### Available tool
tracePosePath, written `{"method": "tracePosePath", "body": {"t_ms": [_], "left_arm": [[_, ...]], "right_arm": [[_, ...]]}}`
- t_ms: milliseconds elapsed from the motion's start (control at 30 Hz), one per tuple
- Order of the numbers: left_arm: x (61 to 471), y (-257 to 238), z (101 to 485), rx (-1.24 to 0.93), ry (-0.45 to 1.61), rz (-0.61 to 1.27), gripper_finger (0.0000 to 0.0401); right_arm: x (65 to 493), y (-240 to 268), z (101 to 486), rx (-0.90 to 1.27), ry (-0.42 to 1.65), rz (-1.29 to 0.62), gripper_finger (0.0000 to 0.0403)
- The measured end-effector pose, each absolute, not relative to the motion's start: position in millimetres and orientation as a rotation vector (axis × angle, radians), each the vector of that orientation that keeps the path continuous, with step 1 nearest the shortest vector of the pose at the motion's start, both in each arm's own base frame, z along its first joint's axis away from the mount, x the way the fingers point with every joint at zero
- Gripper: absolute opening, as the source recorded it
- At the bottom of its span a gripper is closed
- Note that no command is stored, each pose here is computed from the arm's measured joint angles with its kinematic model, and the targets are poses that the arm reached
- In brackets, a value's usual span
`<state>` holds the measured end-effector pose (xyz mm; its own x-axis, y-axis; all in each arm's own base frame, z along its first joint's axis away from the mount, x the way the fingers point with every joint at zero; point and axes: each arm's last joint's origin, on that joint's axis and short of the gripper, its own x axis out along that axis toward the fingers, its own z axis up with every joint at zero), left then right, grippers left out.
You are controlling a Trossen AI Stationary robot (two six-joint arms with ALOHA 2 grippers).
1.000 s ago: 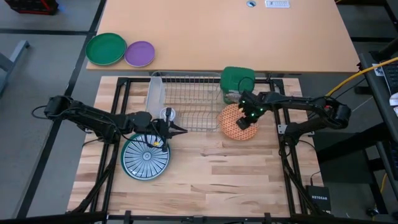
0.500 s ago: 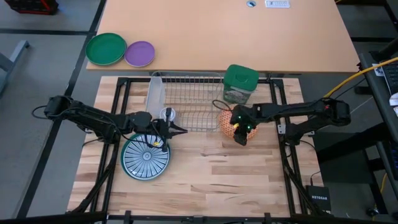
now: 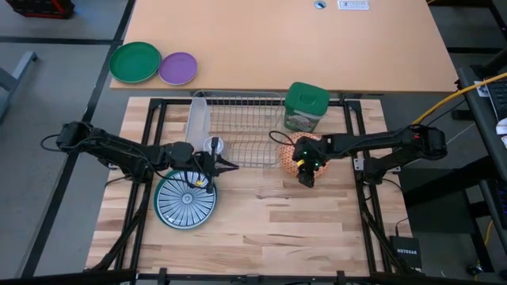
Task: Sort dishes
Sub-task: Put the orange plate in the dish rack
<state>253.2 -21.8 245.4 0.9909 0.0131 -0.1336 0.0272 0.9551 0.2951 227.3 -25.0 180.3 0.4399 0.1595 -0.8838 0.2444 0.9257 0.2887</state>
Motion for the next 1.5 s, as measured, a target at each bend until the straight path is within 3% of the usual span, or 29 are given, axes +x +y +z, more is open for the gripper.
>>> {"method": "tracePosePath", "body": {"t_ms": [133, 267, 667, 833, 1233, 1500], "left_arm": [[253.2, -21.8, 245.4, 0.301, 0.135, -0.008, 0.0008], [253.2, -21.8, 245.4, 0.301, 0.135, -0.007, 0.0008], [253.1, -21.8, 245.0, 0.302, 0.139, -0.008, 0.0008], [252.8, -21.5, 242.8, 0.303, 0.162, -0.01, 0.0008], [252.8, -21.5, 242.5, 0.304, 0.165, -0.011, 0.0008], [252.6, -21.5, 241.2, 0.305, 0.178, -0.013, 0.0008]], "right_arm": [[227.3, -25.0, 180.2, 0.395, 1.123, -0.052, 0.0247], [227.2, -26.6, 179.9, 0.319, 1.122, -0.08, 0.0266], [228.8, -4.6, 179.6, 0.225, 1.134, -0.047, 0.0268], [228.5, 2.6, 179.4, 0.099, 1.127, -0.152, 0.0268], [234.2, 15.0, 161.9, 0.1, 1.202, -0.164, 0.0268], [237.4, 16.3, 144.0, -0.092, 1.231, -0.386, 0.0268]]}}
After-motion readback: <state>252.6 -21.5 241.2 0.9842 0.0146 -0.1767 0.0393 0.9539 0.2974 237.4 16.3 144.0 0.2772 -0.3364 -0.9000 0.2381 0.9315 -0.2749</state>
